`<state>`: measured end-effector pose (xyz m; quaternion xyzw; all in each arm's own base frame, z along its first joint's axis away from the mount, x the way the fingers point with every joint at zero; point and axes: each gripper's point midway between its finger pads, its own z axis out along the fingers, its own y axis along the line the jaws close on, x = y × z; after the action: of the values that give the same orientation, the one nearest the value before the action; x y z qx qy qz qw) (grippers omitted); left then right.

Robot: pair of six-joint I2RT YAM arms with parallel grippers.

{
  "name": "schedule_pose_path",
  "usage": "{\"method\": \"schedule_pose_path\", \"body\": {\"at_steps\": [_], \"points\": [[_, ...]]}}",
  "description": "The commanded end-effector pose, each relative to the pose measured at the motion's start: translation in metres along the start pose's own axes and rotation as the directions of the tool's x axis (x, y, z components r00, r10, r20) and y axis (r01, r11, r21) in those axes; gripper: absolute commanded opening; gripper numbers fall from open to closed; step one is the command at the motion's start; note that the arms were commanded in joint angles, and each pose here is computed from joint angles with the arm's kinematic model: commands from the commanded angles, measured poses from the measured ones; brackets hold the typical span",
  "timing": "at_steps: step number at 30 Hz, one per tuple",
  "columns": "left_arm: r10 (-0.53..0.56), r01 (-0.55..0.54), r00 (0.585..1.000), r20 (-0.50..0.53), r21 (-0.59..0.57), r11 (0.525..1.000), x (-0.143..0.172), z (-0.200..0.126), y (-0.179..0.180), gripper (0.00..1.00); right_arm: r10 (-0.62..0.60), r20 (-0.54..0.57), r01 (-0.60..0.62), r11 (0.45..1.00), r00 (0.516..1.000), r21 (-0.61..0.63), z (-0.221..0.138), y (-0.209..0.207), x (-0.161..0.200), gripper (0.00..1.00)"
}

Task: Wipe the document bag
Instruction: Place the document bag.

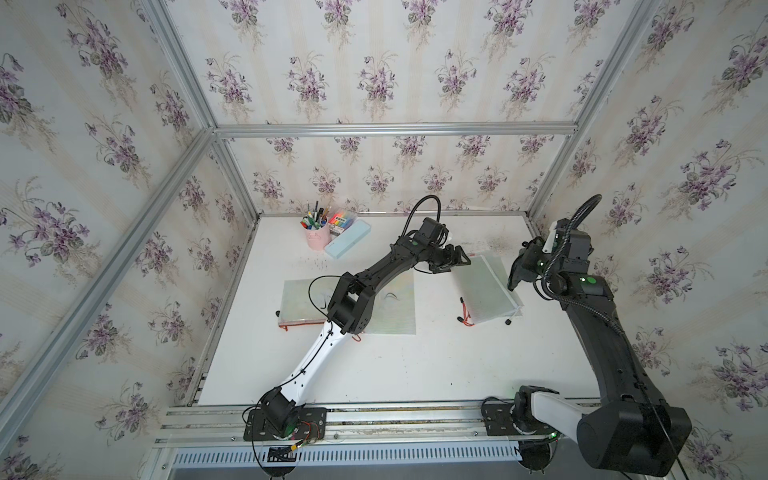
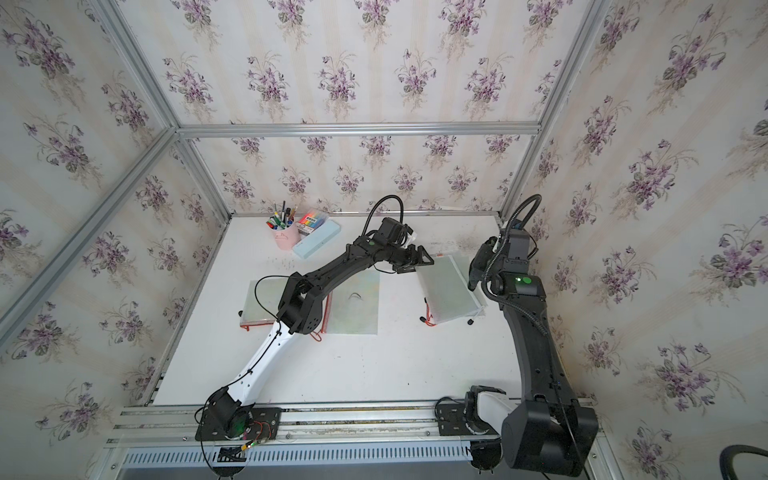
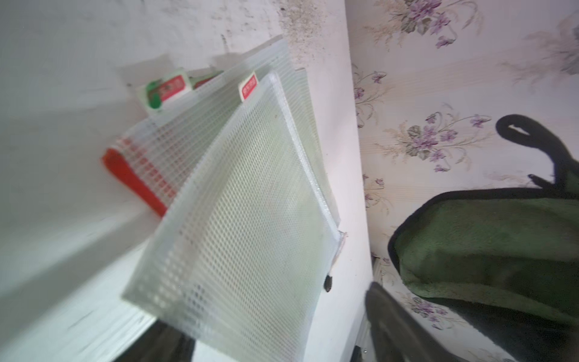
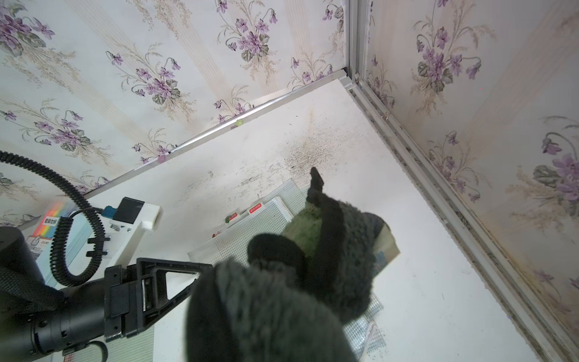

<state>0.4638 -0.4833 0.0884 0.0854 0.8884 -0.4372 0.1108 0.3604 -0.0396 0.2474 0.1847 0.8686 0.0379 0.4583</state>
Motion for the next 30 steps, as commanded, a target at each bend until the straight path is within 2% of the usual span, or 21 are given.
{"method": "schedule_pose_path", "body": {"at_steps": [1, 5, 8, 14, 17, 21, 24, 27, 30], "points": [[0.144, -0.142, 0.990, 0.003, -0.157, 0.977, -0.002, -0.028, 0.009, 1.00, 0.012, 0.031, -0.011, 0.999, 0.999, -0.040, 0.001, 0.008, -0.008, 0.19], [0.193, -0.196, 0.980, -0.041, -0.304, 0.932, 0.004, -0.065, 0.023, 1.00, 0.008, 0.019, -0.007, 0.997, 1.000, -0.070, 0.004, 0.015, -0.003, 0.19], [0.182, -0.191, 0.981, -0.063, -0.415, 0.889, 0.012, -0.106, 0.043, 1.00, -0.066, 0.008, 0.066, 0.995, 0.998, -0.077, 0.005, 0.038, 0.005, 0.19], [0.081, -0.074, 0.997, -0.009, -0.521, 0.851, 0.046, -0.195, 0.100, 1.00, -0.236, -0.062, 0.218, 0.952, 0.970, -0.217, 0.016, 0.135, 0.055, 0.20], [0.022, -0.024, 1.000, -0.010, -0.558, 0.829, 0.069, -0.223, 0.128, 1.00, -0.320, -0.093, 0.279, 0.911, 0.943, -0.303, 0.022, 0.191, 0.091, 0.20], [-0.053, 0.048, 0.999, 0.009, -0.579, 0.814, 0.091, -0.242, 0.156, 1.00, -0.420, -0.123, 0.333, 0.838, 0.899, -0.432, 0.025, 0.263, 0.141, 0.20], [-0.093, 0.093, 0.995, 0.027, -0.552, 0.828, 0.098, -0.241, 0.172, 1.00, -0.480, -0.144, 0.353, 0.788, 0.866, -0.504, 0.032, 0.299, 0.172, 0.20], [-0.129, 0.115, 0.992, 0.011, -0.544, 0.831, 0.101, -0.228, 0.186, 1.00, -0.536, -0.205, 0.370, 0.767, 0.819, -0.525, 0.051, 0.314, 0.207, 0.20], [-0.149, 0.130, 0.989, 0.002, -0.504, 0.854, 0.100, -0.213, 0.190, 1.00, -0.551, -0.255, 0.363, 0.768, 0.795, -0.528, 0.064, 0.314, 0.231, 0.20]]}}
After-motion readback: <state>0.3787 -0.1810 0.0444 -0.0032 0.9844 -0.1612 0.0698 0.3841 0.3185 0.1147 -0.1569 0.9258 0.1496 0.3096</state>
